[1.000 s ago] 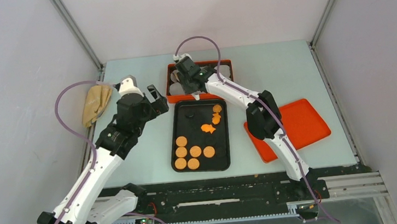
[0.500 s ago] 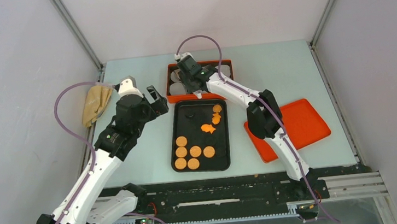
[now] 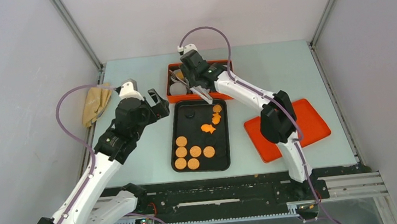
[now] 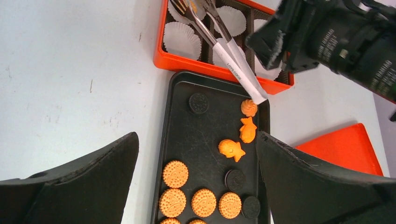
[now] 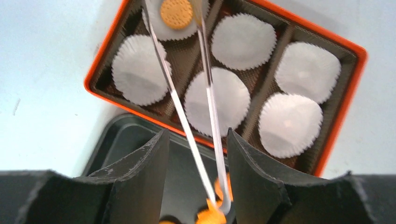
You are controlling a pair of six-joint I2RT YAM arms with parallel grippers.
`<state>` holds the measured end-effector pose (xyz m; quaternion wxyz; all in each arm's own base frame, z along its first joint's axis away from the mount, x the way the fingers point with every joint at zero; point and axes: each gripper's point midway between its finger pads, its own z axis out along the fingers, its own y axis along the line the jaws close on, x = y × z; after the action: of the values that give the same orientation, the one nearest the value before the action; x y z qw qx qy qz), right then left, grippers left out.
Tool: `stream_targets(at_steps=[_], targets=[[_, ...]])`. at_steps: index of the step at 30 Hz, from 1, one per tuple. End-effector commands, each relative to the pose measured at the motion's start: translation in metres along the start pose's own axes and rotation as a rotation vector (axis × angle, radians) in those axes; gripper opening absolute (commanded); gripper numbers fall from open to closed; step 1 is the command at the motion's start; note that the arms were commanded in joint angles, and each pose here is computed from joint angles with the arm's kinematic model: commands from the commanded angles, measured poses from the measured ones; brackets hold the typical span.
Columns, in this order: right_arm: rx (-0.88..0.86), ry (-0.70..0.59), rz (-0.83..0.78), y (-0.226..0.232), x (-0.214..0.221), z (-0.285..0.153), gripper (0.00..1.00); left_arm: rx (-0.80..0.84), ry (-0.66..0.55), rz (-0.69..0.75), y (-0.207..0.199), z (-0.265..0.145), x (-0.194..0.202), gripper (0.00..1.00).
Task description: Pack the cookies
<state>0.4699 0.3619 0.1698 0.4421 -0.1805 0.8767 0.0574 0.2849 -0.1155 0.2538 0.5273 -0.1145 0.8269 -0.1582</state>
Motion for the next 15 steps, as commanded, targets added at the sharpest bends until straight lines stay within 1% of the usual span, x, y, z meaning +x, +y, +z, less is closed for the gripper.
stream_targets(at_steps=[1,2,4,5,6,7,8,12,15], targets=[[0.036,-0.093,-0.022,-0.001,-0.018,-0.061,0.56,0.043,-0.036,-0.004,-0.006,-0.003,-0.006,1.00],[0.027,-0.134,-0.026,0.003,-0.022,-0.084,0.56,0.047,-0.038,-0.004,-0.006,-0.004,-0.007,1.00],[0.009,-0.140,-0.031,0.008,-0.008,-0.100,0.57,0.056,-0.041,-0.006,-0.008,-0.003,-0.007,1.00],[0.010,-0.126,-0.030,0.007,-0.001,-0.102,0.60,0.059,-0.040,-0.005,-0.009,-0.002,-0.007,1.00],[0.037,-0.103,-0.040,0.001,0.005,-0.100,0.67,0.060,-0.036,-0.004,-0.010,0.000,-0.007,1.00],[0.062,-0.094,-0.046,-0.004,0.007,-0.096,0.75,0.062,-0.032,-0.003,-0.011,0.000,-0.006,1.00],[0.099,-0.065,-0.066,-0.012,0.012,-0.087,0.80,0.063,-0.027,-0.002,-0.012,0.001,-0.006,1.00],[0.127,0.047,-0.076,-0.028,0.019,-0.045,0.83,0.069,-0.017,-0.017,-0.012,0.002,-0.001,1.00],[0.168,0.078,-0.120,-0.041,0.021,-0.012,0.84,0.064,-0.024,-0.020,-0.009,-0.001,0.000,1.00]])
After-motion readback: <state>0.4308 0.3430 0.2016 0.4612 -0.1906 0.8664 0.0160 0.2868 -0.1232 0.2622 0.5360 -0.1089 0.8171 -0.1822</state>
